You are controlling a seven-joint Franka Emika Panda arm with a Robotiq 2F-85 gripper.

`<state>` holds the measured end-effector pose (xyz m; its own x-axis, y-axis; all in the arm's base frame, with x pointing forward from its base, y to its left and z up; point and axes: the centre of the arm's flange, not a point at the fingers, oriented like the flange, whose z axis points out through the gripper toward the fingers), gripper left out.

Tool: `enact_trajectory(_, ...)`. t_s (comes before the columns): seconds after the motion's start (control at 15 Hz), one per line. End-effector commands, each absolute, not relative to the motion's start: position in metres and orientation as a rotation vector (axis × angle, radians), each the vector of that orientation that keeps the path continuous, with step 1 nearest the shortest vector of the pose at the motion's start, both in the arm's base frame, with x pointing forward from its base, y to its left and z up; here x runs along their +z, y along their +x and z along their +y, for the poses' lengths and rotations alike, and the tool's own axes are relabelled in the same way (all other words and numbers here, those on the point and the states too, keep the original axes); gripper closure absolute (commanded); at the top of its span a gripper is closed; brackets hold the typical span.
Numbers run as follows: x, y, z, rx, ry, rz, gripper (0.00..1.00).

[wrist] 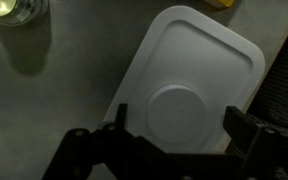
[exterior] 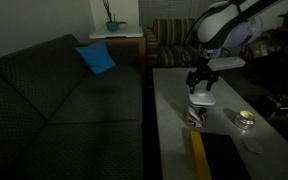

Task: Push the button on the lid then place the lid on the table

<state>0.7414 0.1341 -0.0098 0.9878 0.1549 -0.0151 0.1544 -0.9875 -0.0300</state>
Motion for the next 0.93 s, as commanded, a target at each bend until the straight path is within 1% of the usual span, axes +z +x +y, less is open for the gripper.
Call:
enact_trajectory(0.0,-0.013,0.748,0.132,-0.006,-3.072,-0.281,0.28)
enact_trajectory(0.07,-0.013,0.748,0.132,-0.01,-3.072,-0.287,0.29)
enact_trajectory(0.13,-0.013,0.748,0.132,-0.014,-3.071,-0.292,0.35)
enact_trajectory(0.2,-0.012,0.748,0.132,-0.017,-3.071,-0.295,0.44)
enact_trajectory(0.27,-0.011,0.749,0.132,-0.022,-3.071,-0.298,0.5)
enact_trajectory(0.33,-0.01,0.75,0.131,-0.027,-3.072,-0.302,0.58)
enact_trajectory(0.47,-0.008,0.75,0.132,-0.032,-3.074,-0.316,0.69)
enact_trajectory(0.53,-0.008,0.75,0.132,-0.031,-3.075,-0.32,0.71)
enact_trajectory(0.87,0.001,0.742,0.131,-0.038,-3.085,-0.307,0.71)
